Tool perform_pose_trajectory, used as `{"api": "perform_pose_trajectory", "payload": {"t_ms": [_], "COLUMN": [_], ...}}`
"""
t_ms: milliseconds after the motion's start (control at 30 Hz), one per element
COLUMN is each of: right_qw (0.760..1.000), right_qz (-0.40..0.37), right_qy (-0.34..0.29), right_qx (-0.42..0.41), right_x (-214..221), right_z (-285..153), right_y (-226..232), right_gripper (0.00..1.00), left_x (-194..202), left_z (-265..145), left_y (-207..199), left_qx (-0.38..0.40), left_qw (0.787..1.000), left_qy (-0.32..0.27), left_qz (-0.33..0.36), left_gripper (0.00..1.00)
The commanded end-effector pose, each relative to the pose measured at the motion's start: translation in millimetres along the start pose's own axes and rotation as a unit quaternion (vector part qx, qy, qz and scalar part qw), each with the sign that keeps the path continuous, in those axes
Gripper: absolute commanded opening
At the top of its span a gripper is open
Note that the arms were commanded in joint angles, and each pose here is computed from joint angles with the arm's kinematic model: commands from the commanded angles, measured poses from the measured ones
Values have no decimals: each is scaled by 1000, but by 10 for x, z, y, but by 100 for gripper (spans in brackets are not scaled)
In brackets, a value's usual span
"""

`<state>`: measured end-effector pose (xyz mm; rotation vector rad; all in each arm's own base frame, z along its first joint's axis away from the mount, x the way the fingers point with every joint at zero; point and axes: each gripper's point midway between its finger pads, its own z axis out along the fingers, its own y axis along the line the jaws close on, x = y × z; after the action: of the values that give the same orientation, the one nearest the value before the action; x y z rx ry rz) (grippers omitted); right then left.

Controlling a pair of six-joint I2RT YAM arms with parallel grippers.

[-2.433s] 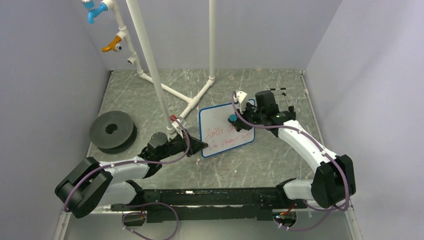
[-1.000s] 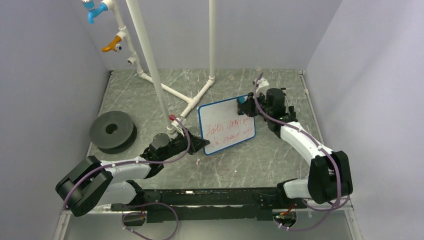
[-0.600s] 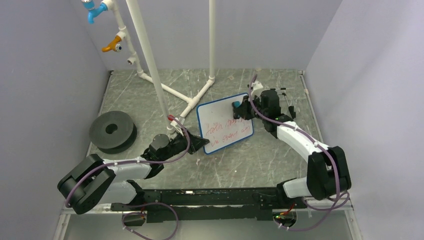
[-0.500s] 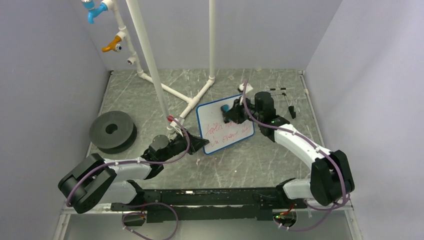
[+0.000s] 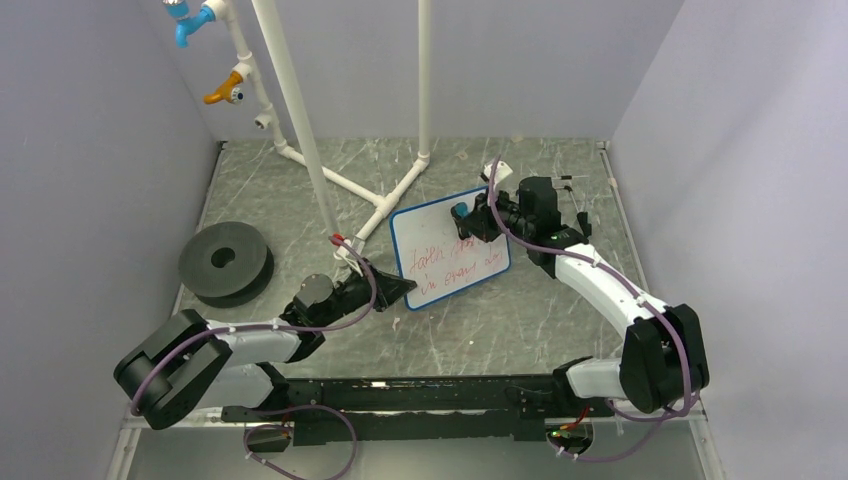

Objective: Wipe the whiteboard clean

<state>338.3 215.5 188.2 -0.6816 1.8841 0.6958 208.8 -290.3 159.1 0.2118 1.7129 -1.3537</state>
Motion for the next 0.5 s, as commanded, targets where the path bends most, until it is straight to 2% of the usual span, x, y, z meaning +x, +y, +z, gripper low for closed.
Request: {"api": "perform_pose_trajectory", "payload": {"t_ms": [0,167,333,467], "right_qw": [999,993,973,956], "right_qz": [-46,-85,-178,-248], "right_qy": [-18,-1,30,54], "right_qx": [-10,-81,-142,-149], "right_x": [-169,-80,60,136], "right_z": [-81,-100,-80,-37], "right_y": [52,358,714,862], "right_gripper": [0,0,0,0], "left_x": [-495,-486,-479,-503], "left_z": [-15,-6,26,64], "left_y": [-539,-526,-522,-549], "left_qx": [101,103,104,107], "left_qw": [990,990,990,990], "left_qy": [-93,-95,-92,-90], "left_qz": [34,29,25,25], "left_gripper": [0,0,0,0]}}
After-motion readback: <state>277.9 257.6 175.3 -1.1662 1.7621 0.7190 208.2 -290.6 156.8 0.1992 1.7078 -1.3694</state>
